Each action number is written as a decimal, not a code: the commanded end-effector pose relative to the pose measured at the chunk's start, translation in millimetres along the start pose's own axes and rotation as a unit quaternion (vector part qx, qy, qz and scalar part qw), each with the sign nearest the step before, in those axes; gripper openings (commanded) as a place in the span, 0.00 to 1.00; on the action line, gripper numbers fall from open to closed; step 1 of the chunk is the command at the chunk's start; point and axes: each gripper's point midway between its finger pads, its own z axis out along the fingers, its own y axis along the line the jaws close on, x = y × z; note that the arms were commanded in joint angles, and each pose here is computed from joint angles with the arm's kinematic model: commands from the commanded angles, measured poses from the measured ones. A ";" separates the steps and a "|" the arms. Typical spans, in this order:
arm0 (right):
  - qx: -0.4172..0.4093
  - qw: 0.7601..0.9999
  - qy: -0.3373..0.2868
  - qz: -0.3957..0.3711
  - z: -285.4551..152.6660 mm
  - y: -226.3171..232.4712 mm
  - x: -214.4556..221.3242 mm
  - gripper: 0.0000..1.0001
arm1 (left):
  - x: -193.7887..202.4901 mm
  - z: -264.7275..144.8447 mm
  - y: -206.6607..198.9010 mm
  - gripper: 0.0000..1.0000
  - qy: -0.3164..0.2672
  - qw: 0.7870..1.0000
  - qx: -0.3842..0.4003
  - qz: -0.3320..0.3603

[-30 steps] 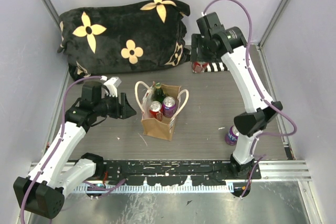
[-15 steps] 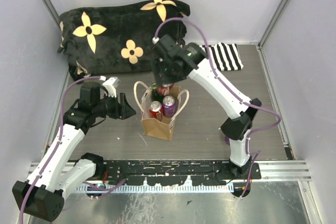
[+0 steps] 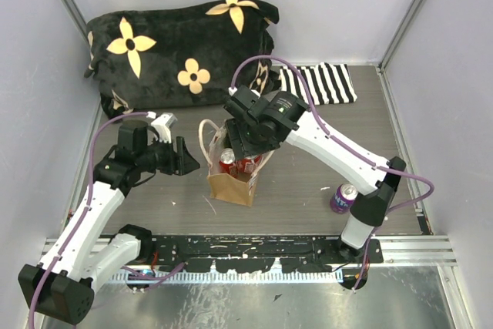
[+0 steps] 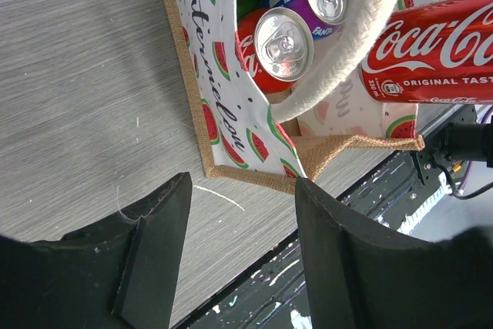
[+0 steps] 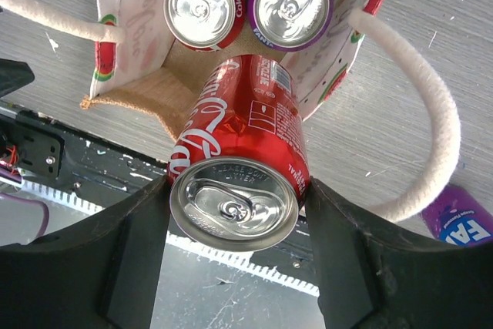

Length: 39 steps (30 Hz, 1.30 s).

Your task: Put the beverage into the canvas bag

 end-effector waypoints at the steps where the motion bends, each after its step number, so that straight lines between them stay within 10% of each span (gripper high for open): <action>1: -0.035 0.997 -0.059 0.028 -7.2 12.2 -18.1 0.01 | 5.5 4.6 -0.8 0.63 0.009 1.000 0.009 0.001; 39: 0.016 0.996 0.076 -0.048 122.4 8.1 54.6 0.01 | 5.2 8.5 1.9 0.63 0.011 1.000 0.006 0.002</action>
